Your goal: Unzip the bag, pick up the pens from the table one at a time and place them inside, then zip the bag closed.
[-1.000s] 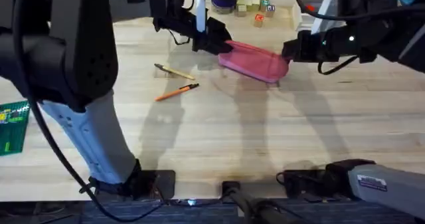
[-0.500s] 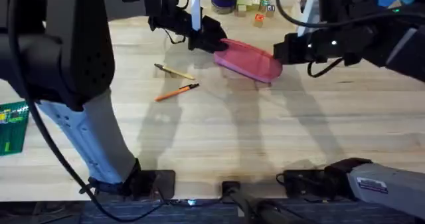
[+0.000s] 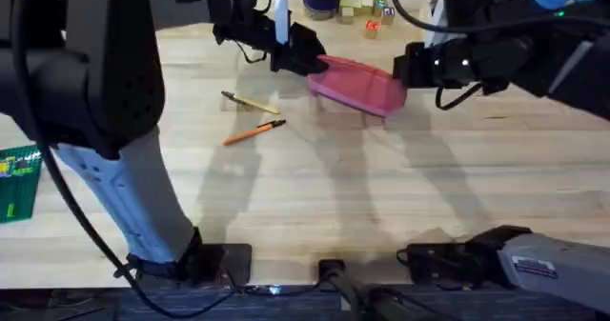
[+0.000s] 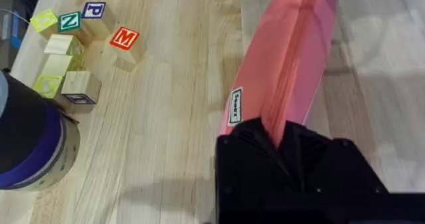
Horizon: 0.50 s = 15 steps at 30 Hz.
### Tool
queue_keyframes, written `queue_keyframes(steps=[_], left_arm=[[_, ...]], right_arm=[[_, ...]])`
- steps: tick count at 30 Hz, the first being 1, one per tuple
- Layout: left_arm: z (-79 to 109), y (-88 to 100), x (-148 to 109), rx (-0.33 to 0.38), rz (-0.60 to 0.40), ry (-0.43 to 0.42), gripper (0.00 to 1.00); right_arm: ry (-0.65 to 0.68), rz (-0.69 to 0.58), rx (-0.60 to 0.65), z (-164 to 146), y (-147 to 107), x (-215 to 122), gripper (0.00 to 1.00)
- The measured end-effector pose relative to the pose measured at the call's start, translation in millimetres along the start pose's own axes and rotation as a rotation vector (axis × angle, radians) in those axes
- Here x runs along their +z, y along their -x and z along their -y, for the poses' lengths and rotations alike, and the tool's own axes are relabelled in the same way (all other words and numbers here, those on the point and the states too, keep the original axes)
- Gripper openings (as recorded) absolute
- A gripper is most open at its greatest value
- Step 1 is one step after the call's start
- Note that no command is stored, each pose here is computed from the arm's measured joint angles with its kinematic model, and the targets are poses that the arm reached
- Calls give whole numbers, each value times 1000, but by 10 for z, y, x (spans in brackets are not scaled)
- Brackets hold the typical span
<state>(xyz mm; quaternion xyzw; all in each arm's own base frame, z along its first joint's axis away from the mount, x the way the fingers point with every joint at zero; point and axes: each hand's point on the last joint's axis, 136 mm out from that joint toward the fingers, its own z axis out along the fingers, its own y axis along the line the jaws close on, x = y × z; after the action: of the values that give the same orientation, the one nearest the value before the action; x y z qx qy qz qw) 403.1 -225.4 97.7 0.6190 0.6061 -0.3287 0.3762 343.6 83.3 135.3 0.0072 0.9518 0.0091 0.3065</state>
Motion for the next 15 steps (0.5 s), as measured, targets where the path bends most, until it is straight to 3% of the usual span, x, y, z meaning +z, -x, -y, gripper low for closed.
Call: queue_keyframes(steps=[9, 15], left_arm=[[48, 50, 59, 8, 8, -19, 42], [48, 51, 59, 9, 9, -19, 42]], right_arm=[[-52, -10, 75, 68, 110, -182, 32], [-55, -54, 299, 69, -8, -188, 32]])
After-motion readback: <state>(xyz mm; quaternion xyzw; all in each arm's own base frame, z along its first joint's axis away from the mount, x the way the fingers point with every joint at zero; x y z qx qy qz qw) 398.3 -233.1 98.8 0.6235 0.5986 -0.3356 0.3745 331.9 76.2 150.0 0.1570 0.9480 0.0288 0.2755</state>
